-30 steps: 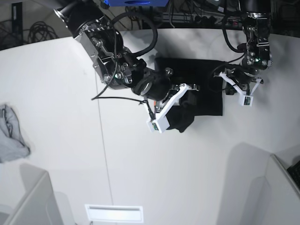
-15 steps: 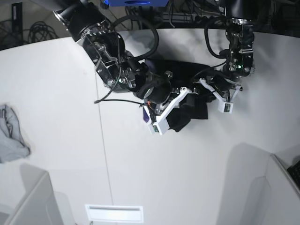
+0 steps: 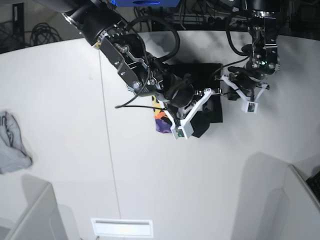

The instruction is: Fold the T-shirt properly

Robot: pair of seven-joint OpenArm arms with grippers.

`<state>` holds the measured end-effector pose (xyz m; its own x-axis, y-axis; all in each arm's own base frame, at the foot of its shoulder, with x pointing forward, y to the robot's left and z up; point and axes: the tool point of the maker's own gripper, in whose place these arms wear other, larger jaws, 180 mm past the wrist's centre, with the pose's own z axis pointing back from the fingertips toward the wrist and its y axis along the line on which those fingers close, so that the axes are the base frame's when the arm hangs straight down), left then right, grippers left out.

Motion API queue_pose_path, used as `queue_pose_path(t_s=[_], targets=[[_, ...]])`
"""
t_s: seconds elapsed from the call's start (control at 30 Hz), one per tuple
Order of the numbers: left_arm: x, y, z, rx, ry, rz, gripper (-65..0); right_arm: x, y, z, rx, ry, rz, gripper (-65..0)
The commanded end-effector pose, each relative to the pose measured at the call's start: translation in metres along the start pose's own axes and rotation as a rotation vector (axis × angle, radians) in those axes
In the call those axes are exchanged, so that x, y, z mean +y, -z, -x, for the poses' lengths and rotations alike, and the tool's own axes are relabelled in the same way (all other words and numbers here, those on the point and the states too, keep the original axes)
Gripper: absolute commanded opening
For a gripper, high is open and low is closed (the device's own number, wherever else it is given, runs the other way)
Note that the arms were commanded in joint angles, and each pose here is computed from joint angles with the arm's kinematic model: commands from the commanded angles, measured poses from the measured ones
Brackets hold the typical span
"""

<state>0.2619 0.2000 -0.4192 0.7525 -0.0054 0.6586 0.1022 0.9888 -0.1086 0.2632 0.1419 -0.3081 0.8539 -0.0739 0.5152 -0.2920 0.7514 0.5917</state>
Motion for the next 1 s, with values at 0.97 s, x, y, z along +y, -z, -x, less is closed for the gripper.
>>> queue_pose_path(t_s=[0.97], targets=[[0.148, -0.100, 0.020, -0.084, -0.197, -0.292, -65.0, 0.015, 0.064, 0.037, 0.088, -0.161, 0.055, -65.0]])
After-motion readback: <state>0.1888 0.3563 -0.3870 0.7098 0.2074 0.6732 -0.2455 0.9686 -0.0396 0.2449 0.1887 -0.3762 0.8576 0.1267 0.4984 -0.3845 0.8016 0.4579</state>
